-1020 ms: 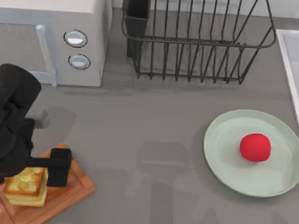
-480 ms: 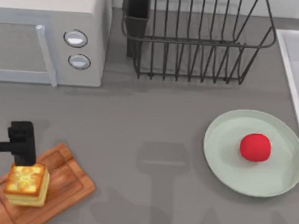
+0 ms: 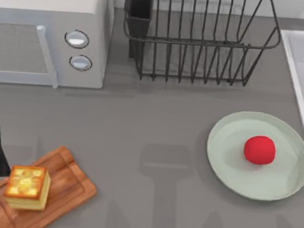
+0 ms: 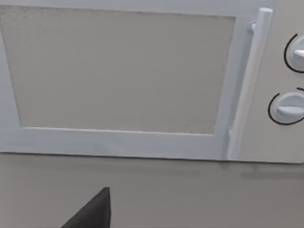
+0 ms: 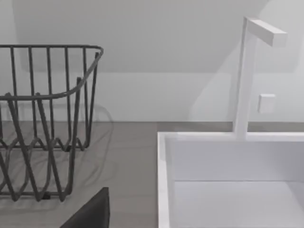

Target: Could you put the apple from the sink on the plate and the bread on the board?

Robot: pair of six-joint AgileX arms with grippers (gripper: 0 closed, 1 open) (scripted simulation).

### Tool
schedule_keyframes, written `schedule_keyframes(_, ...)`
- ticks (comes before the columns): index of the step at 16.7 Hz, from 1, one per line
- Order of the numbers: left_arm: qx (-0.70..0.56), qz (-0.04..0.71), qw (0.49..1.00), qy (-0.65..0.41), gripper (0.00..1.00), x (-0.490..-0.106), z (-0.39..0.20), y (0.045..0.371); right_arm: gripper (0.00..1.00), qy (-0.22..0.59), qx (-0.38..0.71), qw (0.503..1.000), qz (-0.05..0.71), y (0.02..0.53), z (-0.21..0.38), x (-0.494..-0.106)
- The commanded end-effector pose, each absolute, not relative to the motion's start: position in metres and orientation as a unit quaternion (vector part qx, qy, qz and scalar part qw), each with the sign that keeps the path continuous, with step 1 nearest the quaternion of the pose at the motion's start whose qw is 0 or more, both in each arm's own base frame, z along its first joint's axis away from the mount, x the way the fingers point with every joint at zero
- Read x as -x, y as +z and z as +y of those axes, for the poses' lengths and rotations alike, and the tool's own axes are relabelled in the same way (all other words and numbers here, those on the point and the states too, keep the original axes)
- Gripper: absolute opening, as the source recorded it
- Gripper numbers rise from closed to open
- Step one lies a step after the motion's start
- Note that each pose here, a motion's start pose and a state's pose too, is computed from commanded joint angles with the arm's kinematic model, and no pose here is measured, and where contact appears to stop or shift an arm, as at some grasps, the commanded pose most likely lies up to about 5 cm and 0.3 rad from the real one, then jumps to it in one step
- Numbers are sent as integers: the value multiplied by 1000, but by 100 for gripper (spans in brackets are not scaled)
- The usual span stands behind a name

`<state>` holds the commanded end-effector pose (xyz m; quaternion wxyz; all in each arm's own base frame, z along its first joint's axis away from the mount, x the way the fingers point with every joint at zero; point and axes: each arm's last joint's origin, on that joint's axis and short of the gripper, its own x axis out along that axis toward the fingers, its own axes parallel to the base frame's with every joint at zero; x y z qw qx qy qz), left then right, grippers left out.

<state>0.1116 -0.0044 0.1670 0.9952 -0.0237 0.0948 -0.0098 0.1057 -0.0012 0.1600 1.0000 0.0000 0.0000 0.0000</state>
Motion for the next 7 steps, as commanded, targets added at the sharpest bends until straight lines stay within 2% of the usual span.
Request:
schedule_keyframes(4,3,10,1000,0,100,-106,-1,160,100,0,0,1000,0,160,-1,-106)
schedule_keyframes(7,0,0,1000,0,100,-106,-1,160,100,0,0,1000,0,160,-1,-106)
